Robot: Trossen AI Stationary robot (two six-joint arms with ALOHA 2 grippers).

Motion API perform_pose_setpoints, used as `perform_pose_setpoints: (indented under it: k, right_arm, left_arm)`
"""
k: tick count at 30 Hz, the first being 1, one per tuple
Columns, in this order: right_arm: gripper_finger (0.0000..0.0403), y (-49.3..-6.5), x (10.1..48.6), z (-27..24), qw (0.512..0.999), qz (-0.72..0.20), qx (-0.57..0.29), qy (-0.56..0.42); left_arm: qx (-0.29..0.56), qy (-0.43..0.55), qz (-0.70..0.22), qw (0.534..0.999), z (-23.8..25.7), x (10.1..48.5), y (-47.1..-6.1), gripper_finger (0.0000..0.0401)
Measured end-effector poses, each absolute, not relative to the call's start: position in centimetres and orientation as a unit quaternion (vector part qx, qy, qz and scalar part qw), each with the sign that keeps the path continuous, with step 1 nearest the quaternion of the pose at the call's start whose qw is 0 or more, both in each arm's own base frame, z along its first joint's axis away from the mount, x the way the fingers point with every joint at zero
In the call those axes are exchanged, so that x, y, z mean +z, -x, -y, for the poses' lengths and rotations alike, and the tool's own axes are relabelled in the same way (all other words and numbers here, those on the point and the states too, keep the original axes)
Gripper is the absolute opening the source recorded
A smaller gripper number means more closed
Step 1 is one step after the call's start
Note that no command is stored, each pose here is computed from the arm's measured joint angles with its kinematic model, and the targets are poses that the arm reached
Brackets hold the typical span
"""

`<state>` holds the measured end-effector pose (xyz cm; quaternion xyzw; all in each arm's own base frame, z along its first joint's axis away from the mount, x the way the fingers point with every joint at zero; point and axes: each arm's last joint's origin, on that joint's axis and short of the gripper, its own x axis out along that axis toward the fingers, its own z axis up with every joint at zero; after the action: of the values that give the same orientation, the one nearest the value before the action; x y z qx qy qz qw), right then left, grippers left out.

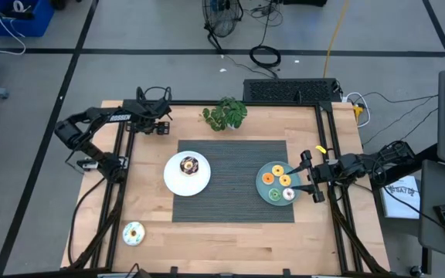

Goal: Pick & Place donuts
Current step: Put the large blue doughnut on top of the white plate

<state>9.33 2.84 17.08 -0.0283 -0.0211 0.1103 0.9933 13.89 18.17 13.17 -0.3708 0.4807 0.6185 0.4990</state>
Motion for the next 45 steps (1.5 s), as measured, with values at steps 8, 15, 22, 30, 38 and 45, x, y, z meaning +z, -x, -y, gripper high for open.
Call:
perform_pose_setpoints:
  k: [8,15,22,30,38,45]
  right_arm:
    - [0.0222,-9.3,17.1,-2.8,0.993,0.021,0.110,0.028]
    - [0.0222,-9.3,17.1,-2.8,0.993,0.021,0.110,0.028]
    - [0.0222,-9.3,17.1,-2.8,0.993,0.021,0.110,0.028]
    - [0.0222,-9.3,17.1,-2.8,0.993,0.021,0.110,0.028]
    - [0.0222,-9.3,17.1,-2.8,0.993,0.021,0.110,0.028]
    - [0.0222,-9.3,17.1,-2.8,0.993,0.021,0.110,0.028]
  left_arm:
    - [0.603,0.359,-0.495,0.512,-18.2,13.3,-13.9,0.0349]
    - [0.589,0.369,-0.492,0.525,-17.7,14.1,-13.6,0.0349]
    - [0.595,0.371,-0.469,0.537,-17.5,15.1,-13.5,0.0349]
    - [0.607,0.380,-0.454,0.531,-17.8,15.4,-13.2,0.0349]
    - [0.609,0.413,-0.433,0.520,-18.5,15.4,-12.3,0.0349]
    - [0.616,0.417,-0.422,0.518,-18.8,15.4,-12.2,0.0349]
